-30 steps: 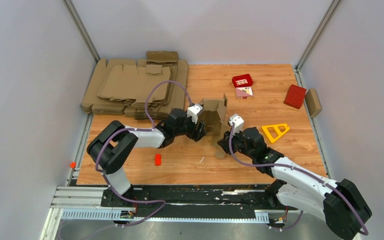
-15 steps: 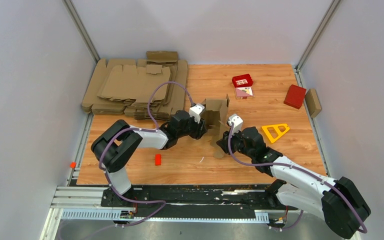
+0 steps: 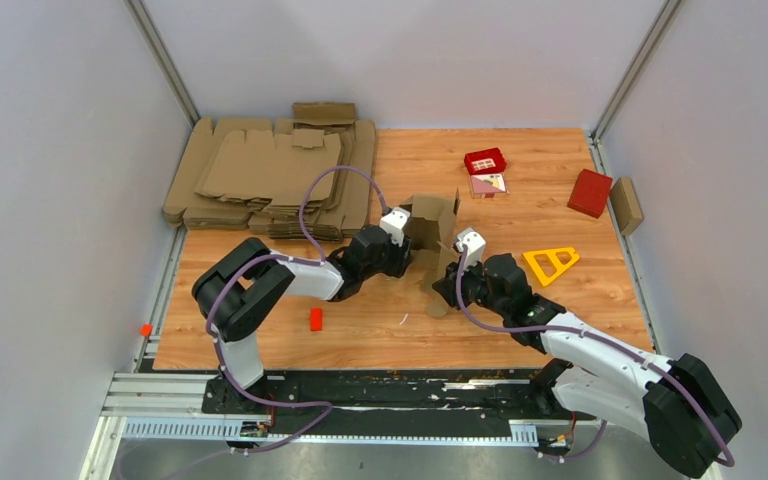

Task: Fold the paper box

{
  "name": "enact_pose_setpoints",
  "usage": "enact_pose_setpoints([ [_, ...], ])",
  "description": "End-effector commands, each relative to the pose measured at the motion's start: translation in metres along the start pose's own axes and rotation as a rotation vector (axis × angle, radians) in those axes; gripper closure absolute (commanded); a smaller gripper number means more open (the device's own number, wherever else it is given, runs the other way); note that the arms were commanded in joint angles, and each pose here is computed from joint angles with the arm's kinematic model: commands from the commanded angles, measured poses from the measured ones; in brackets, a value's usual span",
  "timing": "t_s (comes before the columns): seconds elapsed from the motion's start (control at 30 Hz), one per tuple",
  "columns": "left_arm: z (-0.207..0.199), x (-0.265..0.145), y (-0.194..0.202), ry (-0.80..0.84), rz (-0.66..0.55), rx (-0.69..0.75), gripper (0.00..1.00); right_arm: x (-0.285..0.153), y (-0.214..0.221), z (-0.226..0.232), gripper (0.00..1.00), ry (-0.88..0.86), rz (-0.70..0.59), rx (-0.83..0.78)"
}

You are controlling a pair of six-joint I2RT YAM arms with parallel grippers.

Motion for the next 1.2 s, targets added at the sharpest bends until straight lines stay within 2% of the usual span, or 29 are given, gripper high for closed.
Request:
enact_pose_setpoints([
  [0.0, -0.005, 0.008, -0.011, 0.002, -0.062, -0.044, 0.48, 0.001, -0.016, 0.004, 0.82, -0.024, -0.047, -0.003],
  [0.03, -0.007, 0.009, -0.012, 0.017, -0.069, -0.045, 0.44, 0.001, -0.016, 0.003, 0.82, -0.022, -0.047, -0.003],
  [0.13, -0.006, 0.009, -0.012, 0.017, -0.077, -0.033, 0.24, 0.0, -0.016, 0.003, 0.82, -0.023, -0.048, -0.004],
  [0.17, -0.005, 0.008, -0.012, 0.012, -0.081, -0.024, 0.21, 0.0, -0.016, 0.004, 0.82, -0.024, -0.048, -0.004],
  [0.43, -0.008, -0.011, -0.027, 0.082, -0.157, 0.037, 0.12, -0.001, -0.017, 0.004, 0.82, -0.025, -0.055, -0.007],
  [0.6, -0.008, -0.032, -0.038, 0.09, -0.208, 0.071, 0.01, -0.001, -0.017, 0.004, 0.82, -0.024, -0.054, -0.006],
  [0.9, -0.006, -0.054, -0.043, 0.078, -0.235, 0.079, 0.0, -0.001, -0.018, 0.003, 0.82, -0.018, -0.051, 0.0],
  [1.17, 0.016, -0.085, -0.069, -0.036, -0.32, 0.082, 0.0, -0.003, -0.019, 0.0, 0.82, 0.008, -0.059, 0.005],
])
Point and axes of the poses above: each gripper's point midway between its finger pads, its own x axis out along the fingers, its own z axis along the line the jaws close on, y = z × x, the point moved 4 cm from there along -x, back along the fingers, and after that the axes turned 6 degrees about -x, right-handed, at the moved point
